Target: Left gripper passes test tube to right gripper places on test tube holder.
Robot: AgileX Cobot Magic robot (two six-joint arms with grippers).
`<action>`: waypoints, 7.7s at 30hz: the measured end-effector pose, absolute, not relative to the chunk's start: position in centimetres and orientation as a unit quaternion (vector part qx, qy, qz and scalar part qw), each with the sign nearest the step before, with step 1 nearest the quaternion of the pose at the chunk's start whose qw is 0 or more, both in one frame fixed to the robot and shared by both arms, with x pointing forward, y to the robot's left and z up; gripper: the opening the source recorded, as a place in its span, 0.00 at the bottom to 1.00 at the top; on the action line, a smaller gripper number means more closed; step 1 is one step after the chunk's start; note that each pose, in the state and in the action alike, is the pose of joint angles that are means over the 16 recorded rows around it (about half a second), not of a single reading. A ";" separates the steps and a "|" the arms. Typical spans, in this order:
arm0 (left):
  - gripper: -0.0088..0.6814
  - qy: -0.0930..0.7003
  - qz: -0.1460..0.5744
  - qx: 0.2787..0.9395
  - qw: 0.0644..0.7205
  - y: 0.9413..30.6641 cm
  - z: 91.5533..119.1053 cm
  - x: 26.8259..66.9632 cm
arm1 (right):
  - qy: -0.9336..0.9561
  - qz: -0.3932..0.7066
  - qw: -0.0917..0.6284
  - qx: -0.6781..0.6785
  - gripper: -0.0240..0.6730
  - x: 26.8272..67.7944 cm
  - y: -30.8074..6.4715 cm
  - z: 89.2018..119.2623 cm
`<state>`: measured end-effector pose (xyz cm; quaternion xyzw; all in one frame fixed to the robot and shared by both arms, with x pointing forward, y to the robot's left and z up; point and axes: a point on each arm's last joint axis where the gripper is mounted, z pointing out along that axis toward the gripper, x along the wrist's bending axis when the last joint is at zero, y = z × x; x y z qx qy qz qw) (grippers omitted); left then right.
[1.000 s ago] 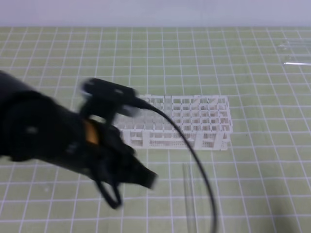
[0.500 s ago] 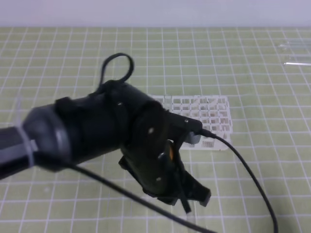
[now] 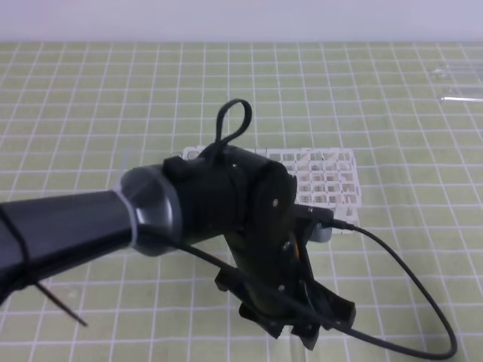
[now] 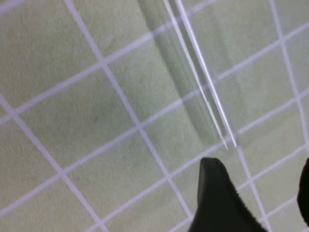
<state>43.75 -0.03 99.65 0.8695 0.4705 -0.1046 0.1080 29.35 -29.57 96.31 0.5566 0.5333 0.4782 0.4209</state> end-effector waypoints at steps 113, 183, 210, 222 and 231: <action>0.17 0.169 0.191 0.838 0.483 11.4 102.0 36.7 | 0.530 0.483 0.418 0.558 0.01 29.4 -29.5 96.3; 0.18 0.112 0.070 0.750 0.648 6.0 100.1 37.0 | 0.689 0.685 0.109 0.210 0.74 37.1 -21.6 109.6; 0.18 0.063 0.030 0.745 0.663 2.9 100.5 37.9 | 0.712 0.671 0.106 0.178 0.58 37.1 -21.4 109.0; 0.18 0.067 0.033 0.751 0.656 3.0 100.4 37.9 | 0.718 0.663 0.112 0.181 0.30 37.2 -21.4 108.9; 0.19 0.069 0.035 0.753 0.654 3.0 100.3 38.0 | 0.723 0.657 0.116 0.180 0.20 37.3 -21.5 108.7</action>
